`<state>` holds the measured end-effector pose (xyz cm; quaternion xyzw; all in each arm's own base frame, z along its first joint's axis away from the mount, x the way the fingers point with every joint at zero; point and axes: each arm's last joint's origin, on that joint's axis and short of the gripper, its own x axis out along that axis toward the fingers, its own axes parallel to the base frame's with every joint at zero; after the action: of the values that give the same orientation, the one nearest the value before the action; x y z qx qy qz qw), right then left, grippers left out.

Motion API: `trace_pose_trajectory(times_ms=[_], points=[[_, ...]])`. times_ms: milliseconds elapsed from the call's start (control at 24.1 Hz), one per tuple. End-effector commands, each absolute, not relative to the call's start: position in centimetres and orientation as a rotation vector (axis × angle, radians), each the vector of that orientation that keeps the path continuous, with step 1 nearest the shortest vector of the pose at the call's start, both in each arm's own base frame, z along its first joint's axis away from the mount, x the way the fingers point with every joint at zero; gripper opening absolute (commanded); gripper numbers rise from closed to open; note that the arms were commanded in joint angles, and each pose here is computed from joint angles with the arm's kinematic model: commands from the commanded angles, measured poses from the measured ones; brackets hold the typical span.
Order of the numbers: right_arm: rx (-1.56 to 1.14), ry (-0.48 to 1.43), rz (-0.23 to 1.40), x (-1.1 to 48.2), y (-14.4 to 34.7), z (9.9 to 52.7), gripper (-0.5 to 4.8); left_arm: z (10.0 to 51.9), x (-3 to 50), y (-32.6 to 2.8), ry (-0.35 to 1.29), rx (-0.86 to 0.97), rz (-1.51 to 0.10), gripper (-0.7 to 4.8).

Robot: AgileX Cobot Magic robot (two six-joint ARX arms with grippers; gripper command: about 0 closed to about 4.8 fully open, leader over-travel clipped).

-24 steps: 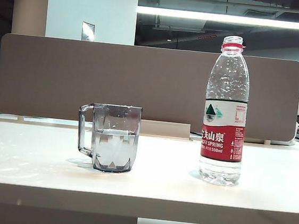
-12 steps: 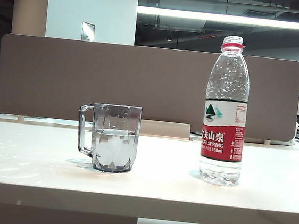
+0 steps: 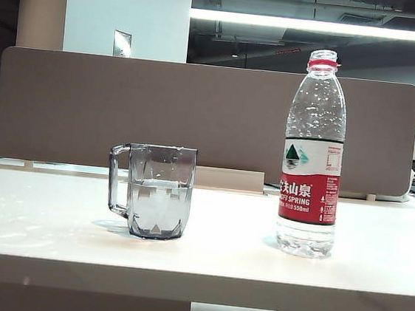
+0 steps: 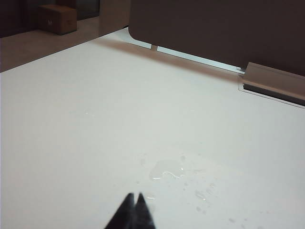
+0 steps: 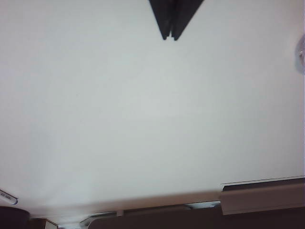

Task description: Pick up the mineral water bottle on the table and pour water into the mug until it's half full.

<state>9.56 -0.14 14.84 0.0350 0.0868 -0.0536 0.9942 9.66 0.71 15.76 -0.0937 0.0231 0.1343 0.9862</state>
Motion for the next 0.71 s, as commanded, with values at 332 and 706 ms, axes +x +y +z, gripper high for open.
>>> trace_pose_trajectory(times_ms=[332,706], points=[[0.073,0.167,-0.108,9.60,-0.13,14.76,-0.01,15.97,9.64,0.71,0.037,-0.188,0.270,-0.01],[0.073,0.168,-0.108,9.60,-0.13,14.75,-0.01,15.12,9.53,0.74,0.138,-0.084,0.284,-0.01]])
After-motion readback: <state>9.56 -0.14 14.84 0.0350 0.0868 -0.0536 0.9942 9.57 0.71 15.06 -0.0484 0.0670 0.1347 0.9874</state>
